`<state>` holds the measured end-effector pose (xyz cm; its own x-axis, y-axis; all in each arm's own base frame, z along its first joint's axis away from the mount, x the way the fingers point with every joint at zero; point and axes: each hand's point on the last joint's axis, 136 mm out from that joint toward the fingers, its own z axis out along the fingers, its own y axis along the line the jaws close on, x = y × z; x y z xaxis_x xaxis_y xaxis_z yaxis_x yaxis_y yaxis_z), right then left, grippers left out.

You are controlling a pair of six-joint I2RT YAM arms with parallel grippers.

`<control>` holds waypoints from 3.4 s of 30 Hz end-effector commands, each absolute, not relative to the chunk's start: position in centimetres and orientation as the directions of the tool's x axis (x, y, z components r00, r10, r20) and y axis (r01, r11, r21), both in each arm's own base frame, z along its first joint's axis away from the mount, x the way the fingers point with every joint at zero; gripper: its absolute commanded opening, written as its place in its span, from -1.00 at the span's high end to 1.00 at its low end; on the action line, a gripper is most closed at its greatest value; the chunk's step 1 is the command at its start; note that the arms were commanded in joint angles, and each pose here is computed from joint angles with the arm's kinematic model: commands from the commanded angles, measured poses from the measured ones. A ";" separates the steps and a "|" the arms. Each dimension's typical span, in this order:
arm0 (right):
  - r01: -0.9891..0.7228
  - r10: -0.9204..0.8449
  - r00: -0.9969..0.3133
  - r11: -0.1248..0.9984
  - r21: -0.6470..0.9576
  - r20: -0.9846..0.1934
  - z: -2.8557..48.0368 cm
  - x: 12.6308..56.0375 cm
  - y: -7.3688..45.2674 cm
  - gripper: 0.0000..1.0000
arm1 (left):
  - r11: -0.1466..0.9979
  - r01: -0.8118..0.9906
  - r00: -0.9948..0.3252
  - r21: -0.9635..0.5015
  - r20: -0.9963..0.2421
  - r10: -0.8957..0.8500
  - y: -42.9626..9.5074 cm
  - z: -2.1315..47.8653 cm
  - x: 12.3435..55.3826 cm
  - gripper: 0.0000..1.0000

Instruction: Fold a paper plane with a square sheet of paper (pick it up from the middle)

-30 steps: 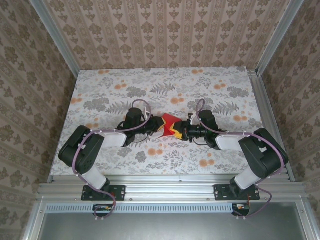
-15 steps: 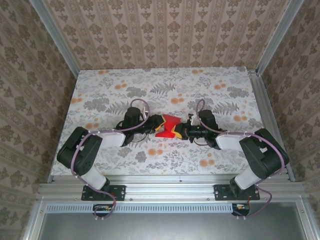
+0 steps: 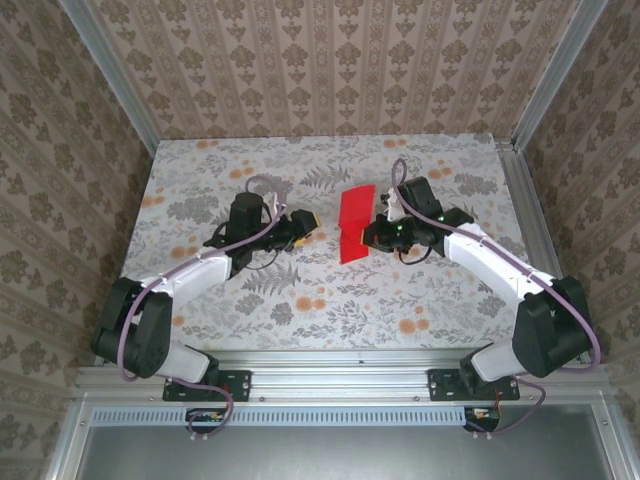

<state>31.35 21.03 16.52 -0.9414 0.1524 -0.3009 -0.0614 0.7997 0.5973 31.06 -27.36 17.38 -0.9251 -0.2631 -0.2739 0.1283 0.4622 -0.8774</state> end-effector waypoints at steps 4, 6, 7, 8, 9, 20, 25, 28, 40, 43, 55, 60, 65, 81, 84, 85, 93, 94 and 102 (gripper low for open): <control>-0.131 -0.128 -0.965 0.991 -0.003 -0.229 14.1 28.3 12.3 0.96 | 0.462 0.203 -0.939 -0.863 -0.305 -0.158 -27.4 18.5 29.7 -0.38; -0.141 -0.158 -0.964 0.986 -0.092 -0.216 14.4 28.6 11.7 0.96 | 0.456 0.205 -0.942 -0.866 -0.302 -0.149 -27.4 18.4 29.3 -0.41; -0.151 -0.177 -0.962 0.979 -0.135 -0.209 14.3 28.6 11.6 0.96 | 0.454 0.204 -0.943 -0.867 -0.298 -0.146 -27.4 18.4 29.2 -0.42; -0.161 -0.196 -0.960 0.971 -0.179 -0.199 14.2 28.8 11.6 0.96 | 0.454 0.201 -0.945 -0.868 -0.294 -0.145 -27.4 18.3 29.0 -0.43; -0.171 -0.216 -0.958 0.959 -0.228 -0.188 14.1 28.9 11.5 0.95 | 0.453 0.202 -0.946 -0.868 -0.292 -0.139 -27.3 18.2 28.7 -0.45; -0.304 -0.347 -0.935 0.894 -0.330 -0.079 9.8 29.0 18.7 0.80 | 0.544 0.095 -0.934 -0.834 -0.263 -0.241 -20.7 16.1 27.6 -0.50; -0.371 -0.397 -0.917 0.887 -0.275 -0.041 7.2 27.9 23.3 0.71 | 0.540 0.050 -0.934 -0.840 -0.231 -0.273 -19.1 15.3 27.0 -0.50; -0.392 -0.410 -0.910 0.898 -0.201 -0.057 6.6 27.5 25.9 0.68 | 0.542 0.045 -0.931 -0.839 -0.231 -0.281 -18.6 15.3 26.7 -0.50; -0.358 -0.342 -0.928 0.927 0.108 -0.146 6.9 26.7 30.7 0.29 | 0.539 0.029 -0.938 -0.842 -0.209 -0.277 -18.1 14.5 26.3 -0.50; -0.332 -0.292 -0.935 0.920 0.208 -0.202 8.7 27.3 30.4 0.25 | 0.539 0.033 -0.937 -0.842 -0.213 -0.275 -18.2 14.4 26.4 -0.49; -0.146 -0.075 -0.967 0.947 0.288 -0.243 9.7 28.7 20.4 0.10 | 0.670 0.185 -0.959 -0.719 -0.282 -0.038 -25.3 12.5 27.4 -0.31; -0.121 -0.041 -0.963 0.949 0.291 -0.265 9.1 28.7 18.5 0.08 | 0.701 0.247 -0.953 -0.669 -0.297 0.052 -28.8 11.6 28.5 -0.11; -0.094 -0.009 -0.968 0.940 0.328 -0.252 8.0 28.4 17.8 0.08 | 0.727 0.273 -0.955 -0.630 -0.272 0.123 -31.1 9.6 28.7 0.13; -0.019 0.062 -0.983 0.902 0.432 -0.173 5.4 27.7 17.9 0.10 | 0.780 0.299 -0.954 -0.550 -0.158 0.254 -33.4 4.1 27.0 0.53; -0.014 0.067 -0.983 0.902 0.431 -0.172 5.3 27.8 17.9 0.10 | 0.800 0.296 -0.955 -0.522 -0.143 0.260 -32.8 3.1 26.8 0.59; -0.014 0.067 -0.983 0.900 0.435 -0.169 5.2 27.8 18.0 0.10 | 0.807 0.296 -0.955 -0.511 -0.136 0.264 -32.5 2.8 26.6 0.60; 0.007 0.076 -0.989 0.884 0.468 -0.128 4.3 27.4 18.7 0.10 | 0.832 0.299 -0.953 -0.467 -0.109 0.282 -31.4 1.2 26.0 0.69; 0.012 0.078 -0.989 0.883 0.469 -0.122 4.1 27.3 18.6 0.10 | 0.834 0.300 -0.953 -0.464 -0.104 0.285 -31.3 0.9 25.9 0.69; 0.036 0.088 -0.993 0.857 0.513 -0.076 3.4 27.2 19.6 0.10 | 0.843 0.298 -0.953 -0.447 -0.079 0.294 -30.7 -0.3 25.4 0.72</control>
